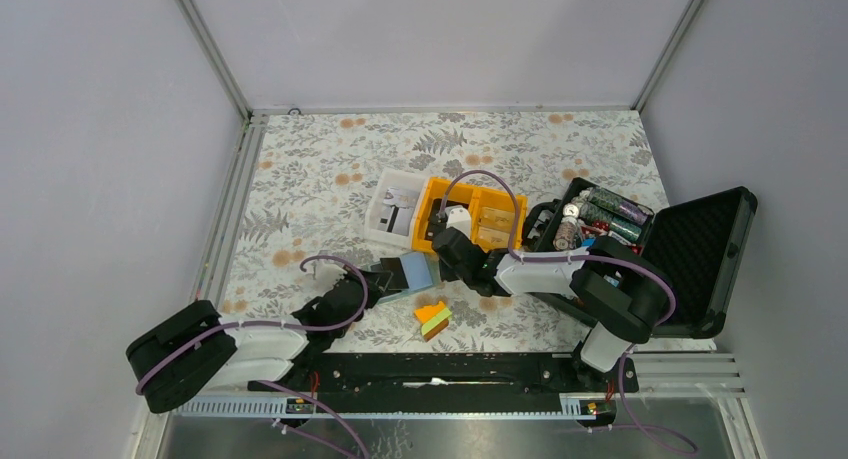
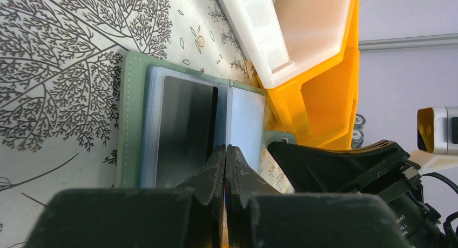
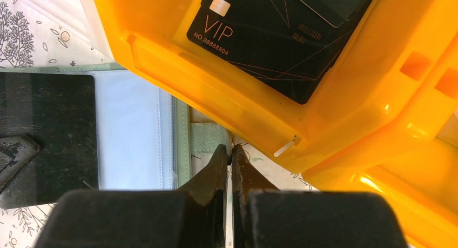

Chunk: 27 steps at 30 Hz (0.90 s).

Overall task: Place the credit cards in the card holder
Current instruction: Insert the credit card into the card holder.

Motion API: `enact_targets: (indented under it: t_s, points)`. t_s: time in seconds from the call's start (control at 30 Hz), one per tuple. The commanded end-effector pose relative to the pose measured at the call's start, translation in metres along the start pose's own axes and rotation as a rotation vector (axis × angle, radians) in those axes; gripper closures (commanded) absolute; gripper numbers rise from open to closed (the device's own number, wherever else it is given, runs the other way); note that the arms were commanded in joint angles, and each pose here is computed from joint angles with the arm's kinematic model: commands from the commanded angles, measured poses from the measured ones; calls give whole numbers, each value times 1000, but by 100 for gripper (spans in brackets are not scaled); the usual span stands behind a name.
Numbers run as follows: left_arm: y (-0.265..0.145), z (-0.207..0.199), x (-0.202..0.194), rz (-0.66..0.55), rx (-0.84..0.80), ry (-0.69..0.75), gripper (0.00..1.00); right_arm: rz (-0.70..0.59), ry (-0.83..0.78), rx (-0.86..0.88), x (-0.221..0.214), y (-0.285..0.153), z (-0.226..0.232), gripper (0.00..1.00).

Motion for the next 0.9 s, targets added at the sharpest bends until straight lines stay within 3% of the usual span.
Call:
enact_targets:
  t_s: [0.0, 0.87]
  points:
    - [-10, 39, 5, -8, 72, 46, 100, -38, 30, -18, 14, 2, 4, 100]
    - [-7, 39, 1, 10, 78, 129, 100, -28, 27, -19, 12, 4, 4, 100]
Point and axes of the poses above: each gripper's point midway between its finger pads, its own y axis out along the fingers, its own z axis along the line the jaws close on, x = y × z, the point moved 6 cm from there along -y, back along the fingers, and after that the axes turned 4 degrees about -y, right-handed, at the moved point
